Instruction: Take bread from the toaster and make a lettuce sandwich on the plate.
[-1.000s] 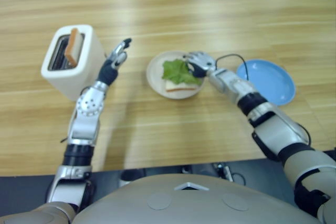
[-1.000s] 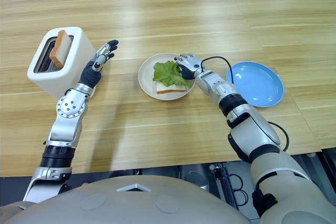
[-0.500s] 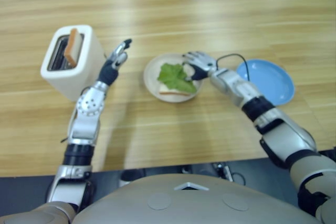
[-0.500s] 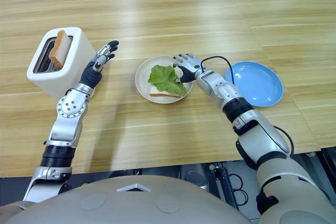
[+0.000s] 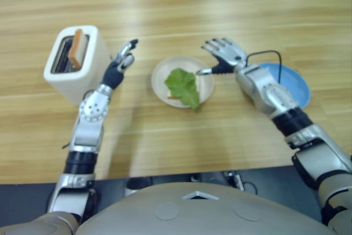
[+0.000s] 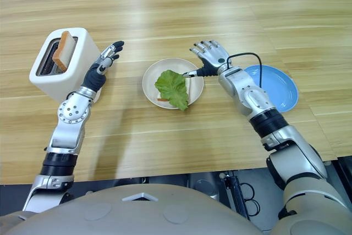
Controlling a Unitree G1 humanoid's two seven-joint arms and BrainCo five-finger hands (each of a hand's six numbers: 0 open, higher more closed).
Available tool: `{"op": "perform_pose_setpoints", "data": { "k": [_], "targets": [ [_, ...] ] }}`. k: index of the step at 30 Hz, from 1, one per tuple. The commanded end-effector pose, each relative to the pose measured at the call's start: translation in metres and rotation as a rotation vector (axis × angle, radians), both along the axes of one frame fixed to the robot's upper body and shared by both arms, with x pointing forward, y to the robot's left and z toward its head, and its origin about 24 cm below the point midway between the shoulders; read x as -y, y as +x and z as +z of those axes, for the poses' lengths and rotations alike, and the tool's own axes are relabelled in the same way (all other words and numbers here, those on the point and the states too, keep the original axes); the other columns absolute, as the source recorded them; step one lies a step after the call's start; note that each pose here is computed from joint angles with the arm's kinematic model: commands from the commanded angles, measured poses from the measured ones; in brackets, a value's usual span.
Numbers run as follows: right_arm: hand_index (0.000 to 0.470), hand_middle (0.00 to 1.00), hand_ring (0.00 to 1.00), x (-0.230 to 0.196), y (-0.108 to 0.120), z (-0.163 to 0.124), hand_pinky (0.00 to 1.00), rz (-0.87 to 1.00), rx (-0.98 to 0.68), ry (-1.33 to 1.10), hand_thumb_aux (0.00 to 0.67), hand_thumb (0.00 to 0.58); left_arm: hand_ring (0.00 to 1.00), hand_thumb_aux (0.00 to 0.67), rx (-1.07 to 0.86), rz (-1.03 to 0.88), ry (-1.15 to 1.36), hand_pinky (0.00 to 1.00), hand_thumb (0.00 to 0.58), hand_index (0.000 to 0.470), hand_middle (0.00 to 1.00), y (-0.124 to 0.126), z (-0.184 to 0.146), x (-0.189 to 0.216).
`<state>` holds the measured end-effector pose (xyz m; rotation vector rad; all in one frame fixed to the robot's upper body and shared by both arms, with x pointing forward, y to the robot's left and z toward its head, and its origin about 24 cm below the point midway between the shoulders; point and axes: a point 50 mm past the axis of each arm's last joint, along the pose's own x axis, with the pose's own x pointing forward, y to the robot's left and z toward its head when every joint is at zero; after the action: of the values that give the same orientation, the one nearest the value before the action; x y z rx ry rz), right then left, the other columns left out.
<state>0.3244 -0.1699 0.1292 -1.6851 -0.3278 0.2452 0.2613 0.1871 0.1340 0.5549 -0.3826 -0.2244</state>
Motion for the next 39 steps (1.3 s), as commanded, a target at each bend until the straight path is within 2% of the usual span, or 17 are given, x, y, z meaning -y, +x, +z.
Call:
{"op": "perform_pose_setpoints", "data": {
  "k": [1, 6, 12, 17, 22, 34, 35, 36, 37, 38, 39],
  "targets": [
    [0.0, 0.0, 0.0, 0.001, -0.013, 0.014, 0.0, -0.004, 0.042, 0.065, 0.0, 0.0, 0.0, 0.0, 0.205, 0.129, 0.185, 0.0, 0.0, 0.0, 0.0, -0.01, 0.052, -0.025],
    [0.0, 0.0, 0.0, 0.0, -0.027, 0.015, 0.0, -0.002, 0.063, 0.151, 0.0, 0.0, 0.0, 0.0, 0.195, 0.445, 0.63, 0.0, 0.0, 0.0, 0.0, -0.005, 0.071, -0.074],
    [0.0, 0.0, 0.0, -0.004, -0.033, 0.004, 0.0, -0.002, 0.025, 0.184, 0.0, 0.0, 0.0, 0.0, -0.051, 0.686, 0.879, 0.0, 0.0, 0.0, 0.0, 0.008, 0.041, -0.125],
    [0.0, 0.0, 0.0, -0.005, -0.034, 0.004, 0.0, 0.003, 0.02, 0.195, 0.0, 0.0, 0.0, 0.0, -0.252, 0.679, 0.896, 0.0, 0.0, 0.0, 0.0, 0.013, 0.005, -0.135],
    [0.0, 0.0, 0.0, -0.004, -0.033, 0.005, 0.0, -0.002, 0.021, 0.195, 0.0, 0.0, 0.0, 0.0, -0.33, 0.611, 0.878, 0.0, 0.0, 0.0, 0.0, 0.02, -0.018, -0.122],
    [0.0, 0.0, 0.0, -0.001, -0.034, 0.0, 0.0, -0.019, 0.008, 0.183, 0.0, 0.0, 0.0, 0.0, -0.309, 0.556, 0.822, 0.0, 0.0, 0.0, 0.0, 0.023, -0.019, -0.106],
    [0.0, 0.0, 0.0, -0.001, -0.034, 0.0, 0.0, -0.019, 0.007, 0.183, 0.0, 0.0, 0.0, 0.384, -0.305, 0.558, 0.814, 0.0, 0.474, 0.263, 0.0, 0.023, -0.018, -0.107],
    [0.0, 0.0, 0.0, -0.001, -0.034, 0.0, 0.0, -0.019, 0.007, 0.183, 0.0, 0.0, 0.53, 0.67, -0.297, 0.56, 0.804, 0.53, 0.58, 0.46, 0.53, 0.023, -0.017, -0.107],
    [0.0, 0.0, 0.0, -0.001, -0.034, 0.0, 0.0, -0.02, 0.006, 0.183, 0.0, 0.0, 0.87, 0.67, -0.29, 0.56, 0.793, 0.87, 0.58, 0.46, 0.87, 0.023, -0.016, -0.107],
    [0.0, 0.0, 0.0, -0.001, -0.034, 0.0, 0.0, -0.021, 0.006, 0.183, 0.0, 0.0, 0.87, 0.67, -0.286, 0.559, 0.777, 0.87, 0.58, 0.46, 0.87, 0.022, -0.014, -0.107],
    [0.0, 0.0, 0.0, -0.001, -0.034, 0.0, 0.0, -0.021, 0.005, 0.182, 0.0, 0.0, 1.0, 0.67, -0.28, 0.558, 0.763, 1.0, 0.58, 0.46, 1.0, 0.022, -0.013, -0.107]
  ]
}}
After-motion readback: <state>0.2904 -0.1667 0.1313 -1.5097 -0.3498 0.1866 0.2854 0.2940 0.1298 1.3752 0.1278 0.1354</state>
